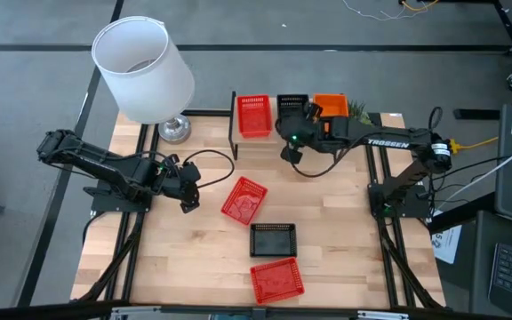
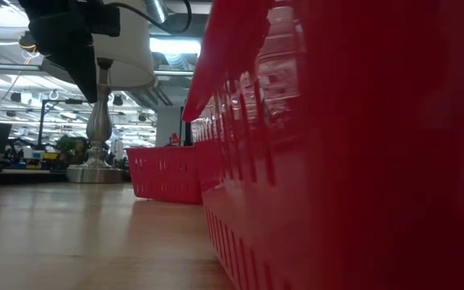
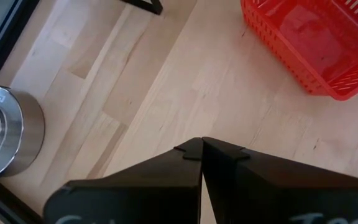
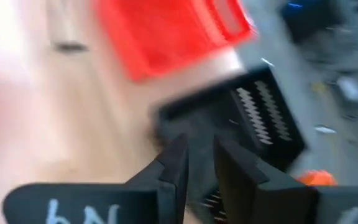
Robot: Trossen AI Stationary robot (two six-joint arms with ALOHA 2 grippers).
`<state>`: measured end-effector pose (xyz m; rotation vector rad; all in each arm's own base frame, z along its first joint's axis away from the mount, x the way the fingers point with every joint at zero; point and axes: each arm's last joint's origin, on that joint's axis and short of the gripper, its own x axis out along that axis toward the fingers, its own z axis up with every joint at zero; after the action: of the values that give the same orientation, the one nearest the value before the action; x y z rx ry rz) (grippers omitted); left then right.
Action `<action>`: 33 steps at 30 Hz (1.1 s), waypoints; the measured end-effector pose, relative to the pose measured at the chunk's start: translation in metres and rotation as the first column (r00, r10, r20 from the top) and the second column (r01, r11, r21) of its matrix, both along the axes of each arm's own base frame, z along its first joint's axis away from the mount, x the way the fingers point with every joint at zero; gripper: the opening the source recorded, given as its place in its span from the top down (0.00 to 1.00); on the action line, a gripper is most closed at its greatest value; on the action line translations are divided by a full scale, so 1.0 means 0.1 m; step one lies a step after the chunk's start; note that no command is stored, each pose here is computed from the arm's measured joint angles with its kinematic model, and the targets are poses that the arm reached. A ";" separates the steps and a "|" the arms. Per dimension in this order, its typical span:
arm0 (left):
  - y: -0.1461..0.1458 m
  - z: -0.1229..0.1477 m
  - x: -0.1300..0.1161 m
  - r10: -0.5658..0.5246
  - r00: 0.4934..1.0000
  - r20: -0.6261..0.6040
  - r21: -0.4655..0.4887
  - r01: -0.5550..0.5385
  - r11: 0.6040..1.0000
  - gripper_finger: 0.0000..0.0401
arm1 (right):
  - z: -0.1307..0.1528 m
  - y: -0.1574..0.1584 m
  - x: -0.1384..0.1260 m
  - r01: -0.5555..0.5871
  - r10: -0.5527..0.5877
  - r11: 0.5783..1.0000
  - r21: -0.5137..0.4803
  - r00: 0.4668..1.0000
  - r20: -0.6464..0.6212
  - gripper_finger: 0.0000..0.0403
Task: Stack baskets on shelf by color
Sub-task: Stack the black bin on the other black bins on the shelf
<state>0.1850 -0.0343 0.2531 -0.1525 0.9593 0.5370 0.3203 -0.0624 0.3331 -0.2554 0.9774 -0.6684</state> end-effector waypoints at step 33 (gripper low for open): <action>-0.01 0.00 0.00 -0.017 1.000 -0.005 -0.039 0.017 0.999 1.00 | 0.40 1.68 -0.06 -0.584 0.549 0.520 0.623 0.788 0.280 0.82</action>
<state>0.1853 -0.0355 0.2527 -0.1783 0.9754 0.5036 0.3144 0.1051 0.3728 0.1144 0.9544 0.3316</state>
